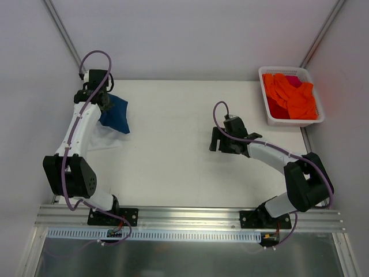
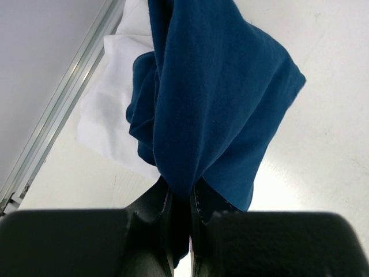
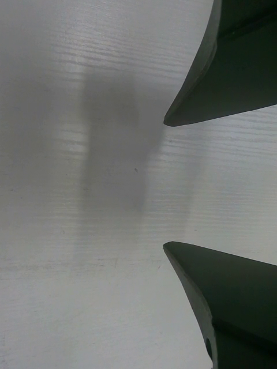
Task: Fold and stack the t-shirts
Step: Put the neatly folded tshirt into the corner of the board with the left arm
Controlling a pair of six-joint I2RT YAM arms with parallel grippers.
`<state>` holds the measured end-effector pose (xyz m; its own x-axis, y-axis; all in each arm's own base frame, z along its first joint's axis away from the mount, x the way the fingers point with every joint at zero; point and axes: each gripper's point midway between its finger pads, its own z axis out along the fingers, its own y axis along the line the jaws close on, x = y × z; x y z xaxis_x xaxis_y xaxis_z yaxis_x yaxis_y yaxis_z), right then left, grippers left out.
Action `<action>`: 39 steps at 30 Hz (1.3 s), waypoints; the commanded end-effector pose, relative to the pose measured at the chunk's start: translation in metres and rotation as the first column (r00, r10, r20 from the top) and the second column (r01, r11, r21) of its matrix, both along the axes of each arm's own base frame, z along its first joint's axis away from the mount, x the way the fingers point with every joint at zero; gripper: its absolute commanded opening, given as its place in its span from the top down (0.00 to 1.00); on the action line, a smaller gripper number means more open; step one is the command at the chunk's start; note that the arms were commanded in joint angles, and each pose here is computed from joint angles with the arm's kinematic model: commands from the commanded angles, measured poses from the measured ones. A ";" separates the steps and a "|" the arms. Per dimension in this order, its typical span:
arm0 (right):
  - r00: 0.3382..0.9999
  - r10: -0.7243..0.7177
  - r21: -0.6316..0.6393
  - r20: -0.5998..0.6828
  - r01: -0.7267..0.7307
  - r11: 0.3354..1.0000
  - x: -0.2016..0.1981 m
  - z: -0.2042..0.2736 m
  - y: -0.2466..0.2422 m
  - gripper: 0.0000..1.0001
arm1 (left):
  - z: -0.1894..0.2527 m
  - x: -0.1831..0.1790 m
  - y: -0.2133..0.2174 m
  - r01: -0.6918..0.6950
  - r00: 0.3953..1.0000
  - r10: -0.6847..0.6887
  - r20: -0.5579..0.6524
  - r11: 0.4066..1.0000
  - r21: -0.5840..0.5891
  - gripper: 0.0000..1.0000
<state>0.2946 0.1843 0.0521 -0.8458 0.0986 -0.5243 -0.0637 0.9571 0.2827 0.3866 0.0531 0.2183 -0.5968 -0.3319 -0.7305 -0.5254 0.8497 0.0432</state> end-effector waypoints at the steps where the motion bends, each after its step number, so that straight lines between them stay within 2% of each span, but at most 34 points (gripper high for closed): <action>1: 0.999 0.017 0.021 0.042 -0.018 1.000 0.002 0.011 0.002 0.14 | -0.004 -0.007 0.024 -0.069 0.997 0.070 -0.023 0.997 0.037 1.00; 11: 0.999 0.022 0.017 0.042 -0.023 1.000 -0.004 0.011 -0.001 0.14 | -0.054 -0.023 0.061 -0.175 0.967 0.177 -0.181 0.984 0.026 1.00; 15: 0.999 0.023 0.016 0.043 -0.024 1.000 -0.004 0.013 -0.001 0.14 | -0.059 -0.030 0.070 -0.208 0.957 0.207 -0.203 0.978 0.014 1.00; 19: 0.999 0.024 0.018 0.048 -0.025 1.000 -0.006 0.016 -0.002 0.14 | -0.066 -0.045 0.099 -0.285 0.928 0.282 -0.242 0.958 0.023 1.00; 24: 0.999 0.023 0.015 0.041 -0.024 1.000 -0.009 0.013 -0.004 0.14 | -0.075 -0.051 0.113 -0.321 0.909 0.312 -0.275 0.947 0.011 1.00; 28: 0.999 0.022 0.018 0.045 -0.023 1.000 -0.011 0.016 -0.005 0.14 | -0.099 -0.062 0.121 -0.349 0.866 0.334 -0.372 0.937 0.028 1.00; 29: 0.999 0.023 0.019 0.048 -0.024 1.000 -0.011 0.018 -0.005 0.14 | -0.101 -0.065 0.125 -0.363 0.857 0.345 -0.383 0.931 0.028 0.93; 30: 0.998 0.026 0.018 0.050 -0.026 0.999 -0.012 0.019 -0.006 0.14 | -0.104 -0.067 0.126 -0.368 0.850 0.348 -0.395 0.929 0.026 0.78; 31: 0.998 0.027 0.016 0.048 -0.028 0.999 -0.013 0.019 -0.007 0.14 | -0.109 -0.068 0.125 -0.369 0.847 0.341 -0.408 0.929 0.010 0.25; 32: 0.998 0.028 0.013 0.051 -0.029 0.999 -0.014 0.020 -0.007 0.14 | -0.111 -0.070 0.125 -0.374 0.842 0.342 -0.418 0.927 0.006 0.04; 36: 0.997 0.024 0.009 0.068 -0.025 1.000 -0.018 0.026 -0.012 0.14 | -0.105 -0.076 0.127 -0.404 0.834 0.373 -0.406 0.915 0.012 0.01; 39: 0.996 0.021 -0.005 0.082 -0.021 1.000 -0.021 0.032 -0.018 0.14 | -0.058 -0.075 0.125 -0.429 0.873 0.412 -0.261 0.903 -0.006 0.01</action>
